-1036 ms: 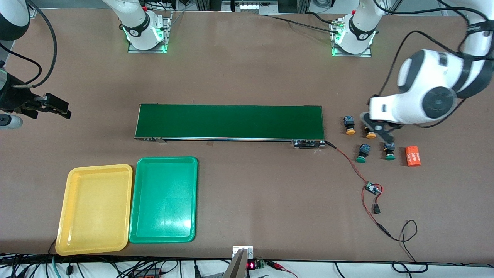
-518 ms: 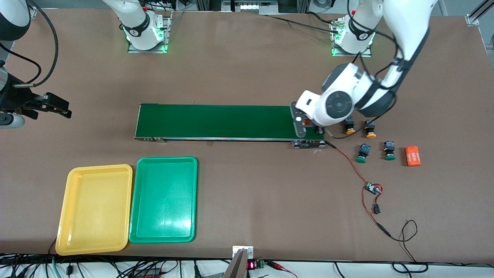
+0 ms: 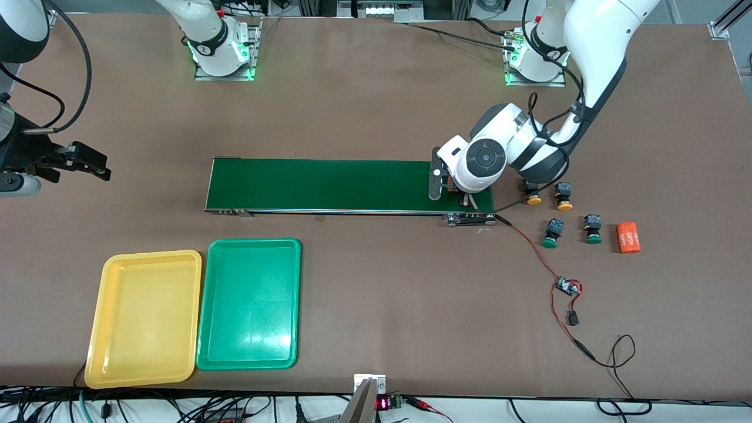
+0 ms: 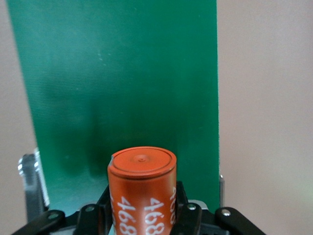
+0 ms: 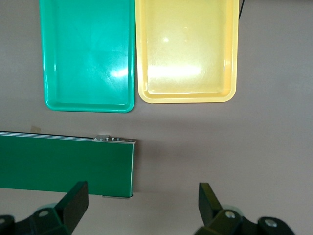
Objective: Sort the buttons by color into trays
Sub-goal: 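Carry the orange capacitor onto the conveyor belt and release it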
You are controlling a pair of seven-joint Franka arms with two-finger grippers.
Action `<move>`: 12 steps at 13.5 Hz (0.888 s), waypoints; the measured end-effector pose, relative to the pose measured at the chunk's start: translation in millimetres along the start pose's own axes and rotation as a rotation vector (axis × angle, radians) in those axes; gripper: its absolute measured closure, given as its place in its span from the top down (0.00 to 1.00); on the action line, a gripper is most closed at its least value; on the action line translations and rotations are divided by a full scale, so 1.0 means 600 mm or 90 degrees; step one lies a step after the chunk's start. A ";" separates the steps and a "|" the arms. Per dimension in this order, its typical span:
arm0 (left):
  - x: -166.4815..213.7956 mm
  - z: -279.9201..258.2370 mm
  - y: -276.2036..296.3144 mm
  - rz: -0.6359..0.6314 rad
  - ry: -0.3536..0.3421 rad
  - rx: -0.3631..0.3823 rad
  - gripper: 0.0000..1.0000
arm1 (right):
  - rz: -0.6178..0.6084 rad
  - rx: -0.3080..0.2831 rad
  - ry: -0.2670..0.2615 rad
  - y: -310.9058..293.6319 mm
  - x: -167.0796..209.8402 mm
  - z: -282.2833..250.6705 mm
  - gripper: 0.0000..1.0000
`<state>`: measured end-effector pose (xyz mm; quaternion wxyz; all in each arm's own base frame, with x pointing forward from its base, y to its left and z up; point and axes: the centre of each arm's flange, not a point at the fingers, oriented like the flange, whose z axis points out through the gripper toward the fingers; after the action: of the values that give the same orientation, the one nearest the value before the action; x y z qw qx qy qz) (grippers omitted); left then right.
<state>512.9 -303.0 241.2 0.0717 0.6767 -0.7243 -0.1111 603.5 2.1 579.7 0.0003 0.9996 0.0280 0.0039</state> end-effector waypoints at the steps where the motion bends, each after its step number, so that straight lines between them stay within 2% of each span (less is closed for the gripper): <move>1: 0.001 0.004 0.001 0.001 0.001 0.001 0.56 | -0.002 0.000 -0.002 0.000 -0.001 0.001 1.00; 5: -0.016 -0.034 -0.005 -0.016 -0.004 0.016 0.96 | -0.023 0.001 -0.010 0.000 -0.003 0.002 1.00; 6: -0.021 -0.054 -0.005 -0.024 -0.010 0.019 1.00 | -0.025 0.001 -0.012 0.000 -0.003 0.003 1.00; 9: -0.039 -0.108 -0.003 -0.071 -0.037 0.012 1.00 | -0.025 0.001 -0.015 0.000 -0.004 0.004 1.00; 12: -0.059 -0.138 -0.008 -0.121 -0.040 0.021 1.00 | -0.023 0.001 -0.016 0.002 -0.004 0.004 1.00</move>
<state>541.1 -273.2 321.8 0.0267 0.7393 -0.6608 -0.1266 600.9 0.6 577.4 -0.0001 0.9989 0.0463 -0.0083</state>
